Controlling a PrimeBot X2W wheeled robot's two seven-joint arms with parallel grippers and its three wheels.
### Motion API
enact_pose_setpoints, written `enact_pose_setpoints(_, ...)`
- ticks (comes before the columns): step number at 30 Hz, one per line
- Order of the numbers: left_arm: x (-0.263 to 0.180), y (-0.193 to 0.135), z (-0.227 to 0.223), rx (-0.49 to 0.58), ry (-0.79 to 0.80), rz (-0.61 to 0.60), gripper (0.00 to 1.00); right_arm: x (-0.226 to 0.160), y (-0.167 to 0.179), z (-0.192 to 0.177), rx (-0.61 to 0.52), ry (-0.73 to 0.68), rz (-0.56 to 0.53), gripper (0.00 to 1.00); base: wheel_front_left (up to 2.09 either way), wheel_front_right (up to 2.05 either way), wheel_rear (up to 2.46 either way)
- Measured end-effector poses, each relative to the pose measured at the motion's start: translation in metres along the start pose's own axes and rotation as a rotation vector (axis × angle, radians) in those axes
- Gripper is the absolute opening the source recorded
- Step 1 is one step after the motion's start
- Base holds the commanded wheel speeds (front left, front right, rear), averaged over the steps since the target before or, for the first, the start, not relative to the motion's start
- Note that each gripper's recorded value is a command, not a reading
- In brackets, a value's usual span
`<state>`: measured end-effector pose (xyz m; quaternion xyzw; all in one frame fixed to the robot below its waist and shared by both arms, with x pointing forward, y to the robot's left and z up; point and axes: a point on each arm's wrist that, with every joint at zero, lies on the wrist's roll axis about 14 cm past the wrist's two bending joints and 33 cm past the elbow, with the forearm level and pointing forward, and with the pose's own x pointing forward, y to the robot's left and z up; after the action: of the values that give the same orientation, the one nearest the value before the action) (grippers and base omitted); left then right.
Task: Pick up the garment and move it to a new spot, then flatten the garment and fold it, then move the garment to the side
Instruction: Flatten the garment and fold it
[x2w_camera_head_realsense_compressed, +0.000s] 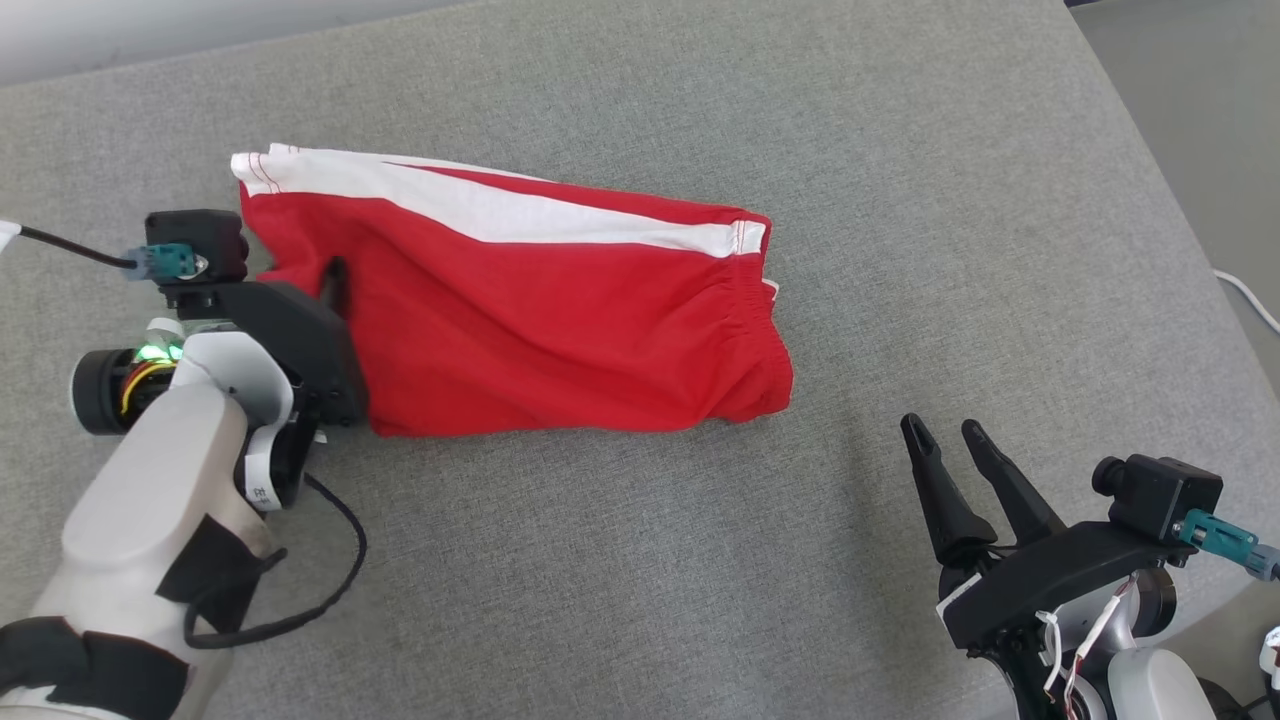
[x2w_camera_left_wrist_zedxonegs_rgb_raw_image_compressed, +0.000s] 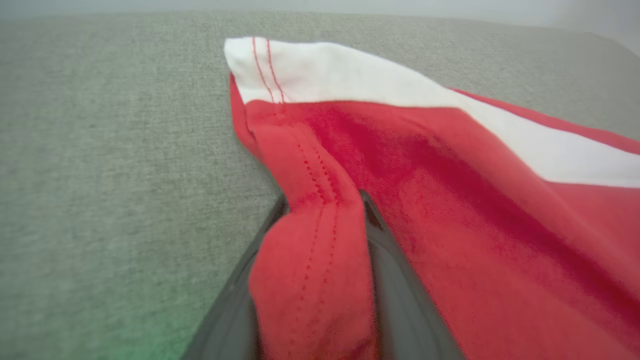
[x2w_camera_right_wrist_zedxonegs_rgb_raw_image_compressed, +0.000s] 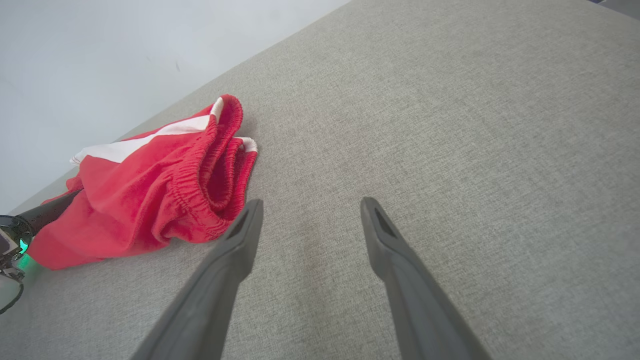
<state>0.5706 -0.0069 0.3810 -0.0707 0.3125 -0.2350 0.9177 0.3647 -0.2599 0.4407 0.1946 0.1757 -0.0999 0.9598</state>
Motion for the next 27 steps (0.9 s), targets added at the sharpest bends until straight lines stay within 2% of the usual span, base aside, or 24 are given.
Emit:
enact_pose_setpoints(4, 0.001, -0.006, -0.003, -0.006, 0.006, -0.018, 0.00, 0.003, 0.003, -0.003, -0.002, 0.009, 0.009, 1.00, 0.00, 0.00, 0.00)
enact_pose_setpoints(11, -0.011, 0.007, -0.002, -0.047, -0.055, 0.037, 0.00, 0.007, 0.010, -0.002, -0.012, 0.010, 0.029, 1.00, 0.00, 0.00, 0.00)
enact_pose_setpoints(20, -0.058, 0.027, -0.021, -0.151, -0.165, 0.128, 0.00, 0.003, 0.023, 0.011, -0.029, -0.015, 0.072, 1.00, 0.00, 0.00, 0.00)
enact_pose_setpoints(27, -0.100, 0.027, -0.036, -0.216, -0.225, 0.182, 0.00, -0.009, 0.031, 0.018, -0.036, -0.030, 0.102, 1.00, 0.00, 0.00, 0.00)
